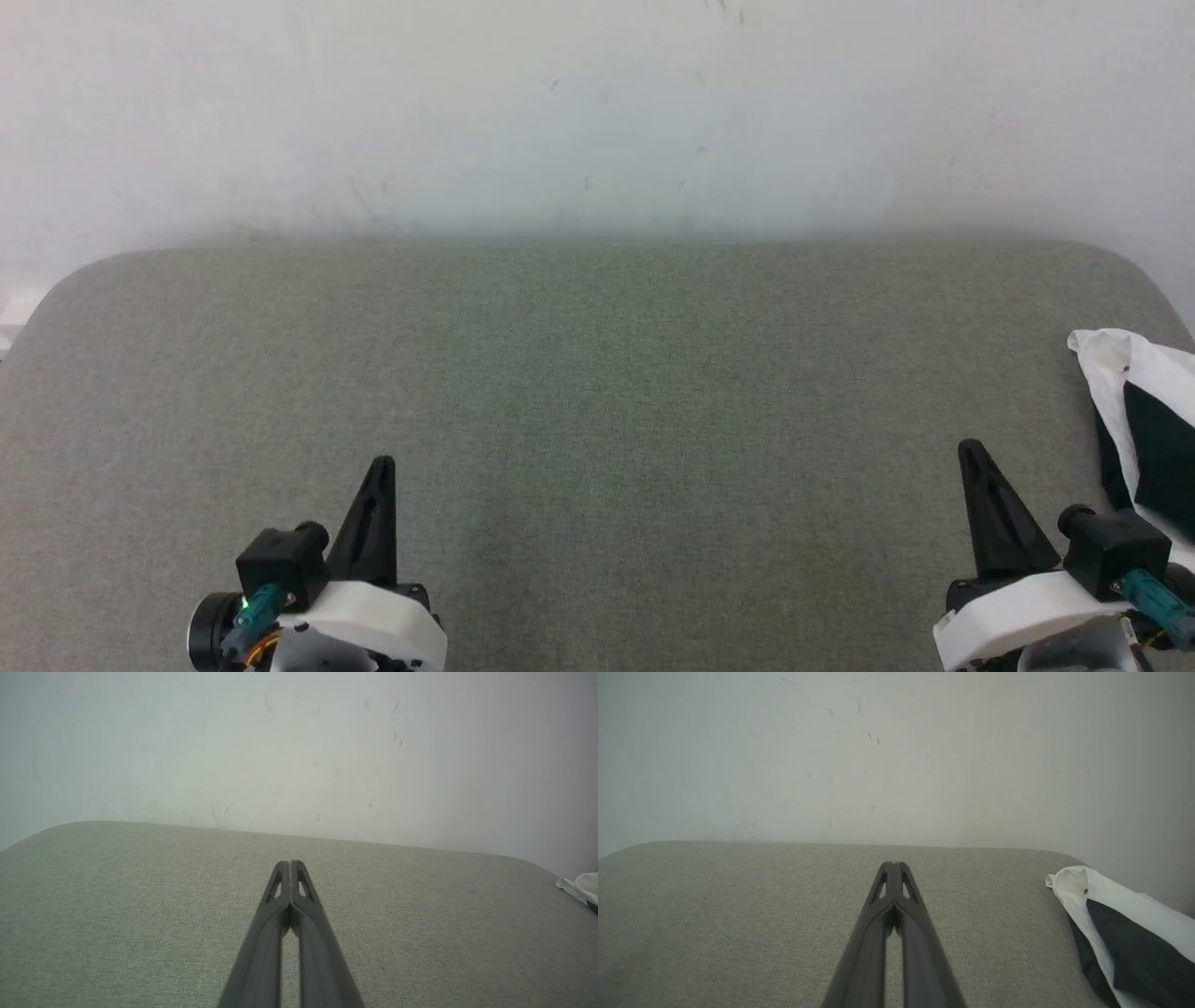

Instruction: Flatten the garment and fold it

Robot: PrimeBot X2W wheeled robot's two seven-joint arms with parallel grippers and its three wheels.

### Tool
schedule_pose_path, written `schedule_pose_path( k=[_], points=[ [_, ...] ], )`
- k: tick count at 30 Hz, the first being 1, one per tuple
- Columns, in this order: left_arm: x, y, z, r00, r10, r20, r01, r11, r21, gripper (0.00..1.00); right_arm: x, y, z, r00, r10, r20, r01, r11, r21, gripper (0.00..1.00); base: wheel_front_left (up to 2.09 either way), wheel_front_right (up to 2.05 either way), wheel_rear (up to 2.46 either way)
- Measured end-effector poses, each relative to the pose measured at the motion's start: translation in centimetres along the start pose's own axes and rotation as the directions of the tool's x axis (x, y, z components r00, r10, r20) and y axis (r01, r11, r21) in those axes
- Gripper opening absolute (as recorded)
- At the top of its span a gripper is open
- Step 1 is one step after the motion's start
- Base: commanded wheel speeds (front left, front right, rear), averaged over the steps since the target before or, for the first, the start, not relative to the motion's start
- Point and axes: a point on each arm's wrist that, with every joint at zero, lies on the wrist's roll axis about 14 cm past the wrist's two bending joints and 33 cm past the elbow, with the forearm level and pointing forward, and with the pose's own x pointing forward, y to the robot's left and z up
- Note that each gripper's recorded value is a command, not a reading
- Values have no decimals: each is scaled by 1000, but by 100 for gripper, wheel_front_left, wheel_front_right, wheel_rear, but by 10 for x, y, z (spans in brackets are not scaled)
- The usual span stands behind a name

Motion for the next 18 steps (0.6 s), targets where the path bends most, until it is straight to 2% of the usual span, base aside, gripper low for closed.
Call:
schedule_pose_path(
  k=[18],
  points=[
    [4, -3, 2, 1000, -10, -13, 10, 1000, 28, 0, 1, 2, -2, 1000, 7, -21, -7, 1000, -16, 0, 0, 0, 0]
  ],
)
